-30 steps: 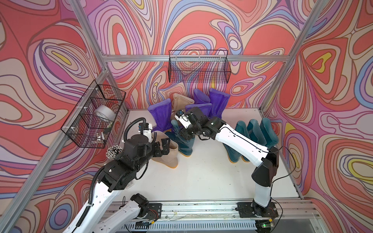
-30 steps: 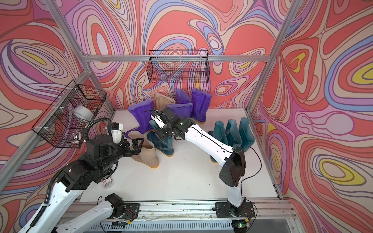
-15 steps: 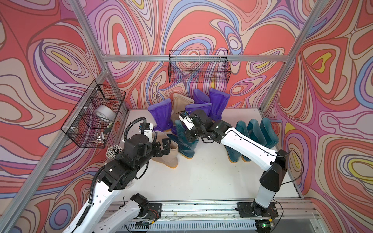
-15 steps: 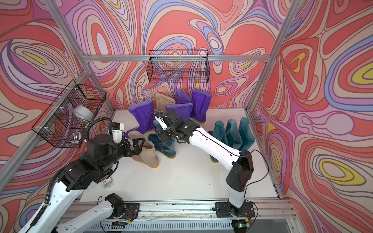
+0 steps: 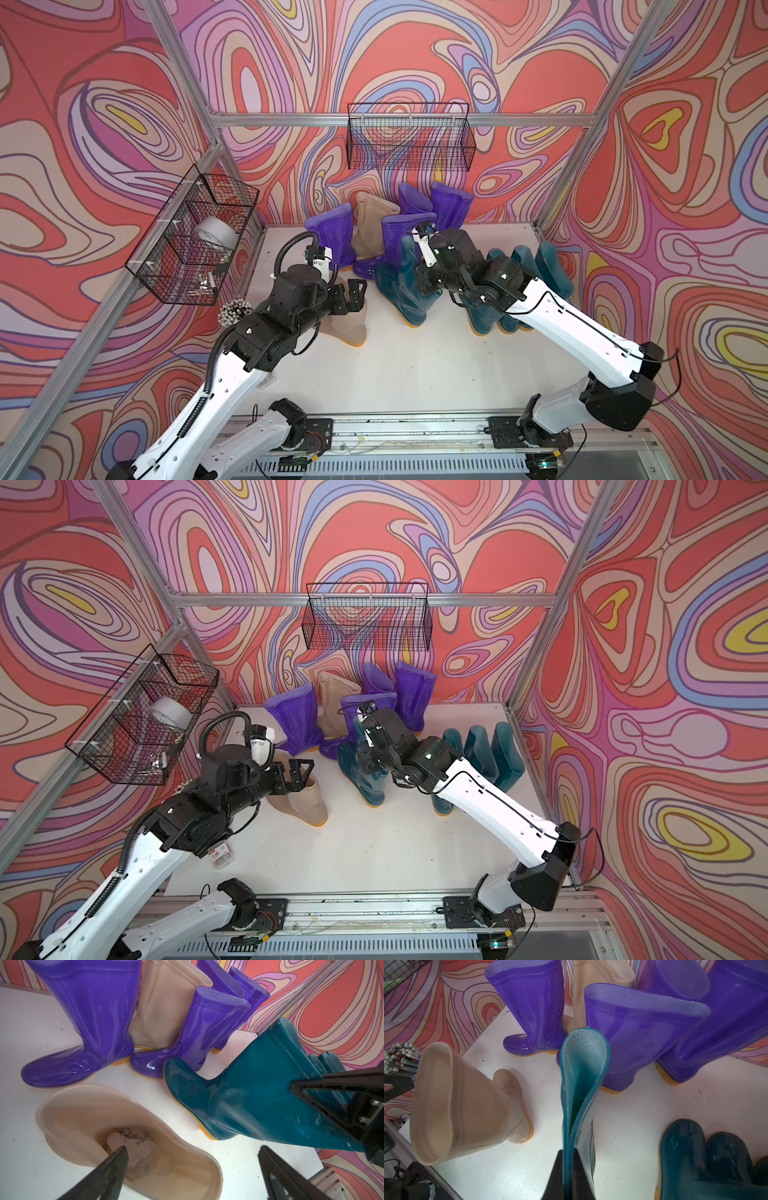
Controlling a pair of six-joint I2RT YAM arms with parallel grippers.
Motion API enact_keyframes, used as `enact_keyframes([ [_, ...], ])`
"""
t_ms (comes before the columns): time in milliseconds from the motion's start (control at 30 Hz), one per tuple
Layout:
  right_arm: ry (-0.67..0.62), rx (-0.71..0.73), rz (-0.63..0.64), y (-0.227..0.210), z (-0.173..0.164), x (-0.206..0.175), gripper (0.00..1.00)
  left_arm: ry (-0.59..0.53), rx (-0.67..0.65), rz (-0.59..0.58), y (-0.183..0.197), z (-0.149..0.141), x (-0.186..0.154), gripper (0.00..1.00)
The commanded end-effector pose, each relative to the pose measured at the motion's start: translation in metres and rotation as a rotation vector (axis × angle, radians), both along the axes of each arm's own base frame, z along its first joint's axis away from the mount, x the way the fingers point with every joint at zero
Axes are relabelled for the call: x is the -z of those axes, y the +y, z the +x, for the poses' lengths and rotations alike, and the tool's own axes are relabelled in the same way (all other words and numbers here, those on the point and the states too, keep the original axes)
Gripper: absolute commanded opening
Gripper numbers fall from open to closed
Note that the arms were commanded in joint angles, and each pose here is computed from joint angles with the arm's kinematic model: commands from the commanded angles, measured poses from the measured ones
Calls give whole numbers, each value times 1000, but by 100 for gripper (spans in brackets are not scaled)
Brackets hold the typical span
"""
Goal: Match and arrange rain boots in pairs
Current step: Pair a pair of rain boots at the center of the board.
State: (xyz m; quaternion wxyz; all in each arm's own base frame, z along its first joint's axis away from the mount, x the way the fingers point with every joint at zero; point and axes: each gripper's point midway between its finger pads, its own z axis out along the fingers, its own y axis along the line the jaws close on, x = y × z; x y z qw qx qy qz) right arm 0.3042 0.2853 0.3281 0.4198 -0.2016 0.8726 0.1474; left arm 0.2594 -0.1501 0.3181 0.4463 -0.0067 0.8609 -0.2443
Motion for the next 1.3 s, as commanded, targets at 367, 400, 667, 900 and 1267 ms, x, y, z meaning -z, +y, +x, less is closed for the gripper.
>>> enact_keyframes([
  [367,-170,238,172,-39,10,-57,0,5,42,-129,-25,13,-18,98],
  [400,-169,255,180,-40,10,-57,0,13,46,-135,-27,13,-17,98],
  [667,-142,436,187,-57,22,-32,0,33,46,-153,-26,7,-14,97],
  [900,-139,503,158,-75,17,-15,0,5,29,-138,-13,-5,-20,98],
  [1267,-117,370,48,-81,-3,-25,0,17,43,-139,-18,-1,-13,98],
])
